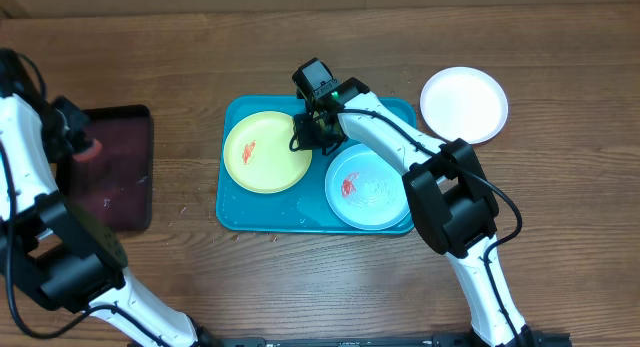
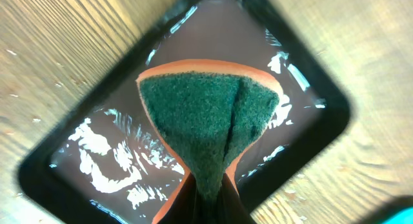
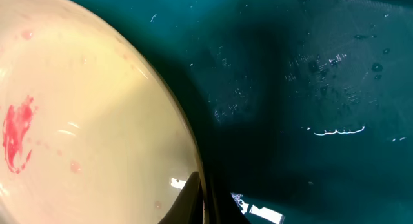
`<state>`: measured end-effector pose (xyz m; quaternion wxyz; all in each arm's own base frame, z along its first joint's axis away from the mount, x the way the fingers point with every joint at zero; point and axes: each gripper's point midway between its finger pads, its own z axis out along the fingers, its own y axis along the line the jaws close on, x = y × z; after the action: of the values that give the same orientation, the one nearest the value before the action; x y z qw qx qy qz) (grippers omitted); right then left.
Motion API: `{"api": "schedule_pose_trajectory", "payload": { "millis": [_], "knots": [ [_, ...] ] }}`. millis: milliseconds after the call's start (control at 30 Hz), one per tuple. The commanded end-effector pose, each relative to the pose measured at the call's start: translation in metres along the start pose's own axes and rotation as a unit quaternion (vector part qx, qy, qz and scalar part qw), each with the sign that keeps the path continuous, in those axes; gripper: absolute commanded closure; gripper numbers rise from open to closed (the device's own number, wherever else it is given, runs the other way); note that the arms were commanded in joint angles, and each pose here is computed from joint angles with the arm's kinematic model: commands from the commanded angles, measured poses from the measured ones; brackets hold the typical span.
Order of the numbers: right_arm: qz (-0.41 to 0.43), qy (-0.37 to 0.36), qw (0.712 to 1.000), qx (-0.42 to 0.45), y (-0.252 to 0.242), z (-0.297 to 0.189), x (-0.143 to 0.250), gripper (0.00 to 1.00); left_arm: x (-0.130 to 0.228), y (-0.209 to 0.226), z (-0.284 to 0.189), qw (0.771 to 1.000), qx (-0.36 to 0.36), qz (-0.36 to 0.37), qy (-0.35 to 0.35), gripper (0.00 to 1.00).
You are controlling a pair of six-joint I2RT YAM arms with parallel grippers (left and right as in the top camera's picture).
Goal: Clean dirty plates on tray and stack at the side
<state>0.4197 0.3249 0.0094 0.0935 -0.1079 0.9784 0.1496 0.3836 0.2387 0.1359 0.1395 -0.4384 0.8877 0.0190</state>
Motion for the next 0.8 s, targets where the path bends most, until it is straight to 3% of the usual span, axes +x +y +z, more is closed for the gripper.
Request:
{"api": "schedule_pose_trajectory", "payload": {
  "millis": [0,233,367,433,467,633,767],
  "knots": [
    [0.003,0.027,1.0,0.015,-0.006,0.017,0.02,0.96,-0.013,-0.003,-0.03,0.999,0.012,-0.001,-0.033,0.96],
    [0.029,0.021,0.999,0.022,-0.008,0.017,0.017,0.96,0.016,0.014,0.033,1.0,-0.022,0.0,-0.001,0.96],
    [0.054,0.023,0.997,0.042,-0.015,0.017,0.02,0.96,0.024,0.012,0.04,1.0,-0.01,0.002,0.012,0.96],
    [0.055,0.031,0.997,0.045,-0.017,0.016,0.024,0.74,0.02,0.0,0.03,0.999,0.021,0.021,0.011,0.96],
    [0.056,0.035,0.997,0.046,-0.017,0.016,0.026,0.71,0.017,-0.007,0.023,0.999,0.039,0.03,0.01,0.96],
    [0.08,0.054,0.994,0.049,-0.019,0.015,0.035,0.73,0.004,-0.035,-0.008,0.993,0.108,0.042,0.002,0.96],
    [0.097,0.055,0.992,0.051,-0.019,0.015,0.037,0.91,0.009,-0.043,-0.009,0.991,0.116,0.062,0.006,0.96]
  ]
}}
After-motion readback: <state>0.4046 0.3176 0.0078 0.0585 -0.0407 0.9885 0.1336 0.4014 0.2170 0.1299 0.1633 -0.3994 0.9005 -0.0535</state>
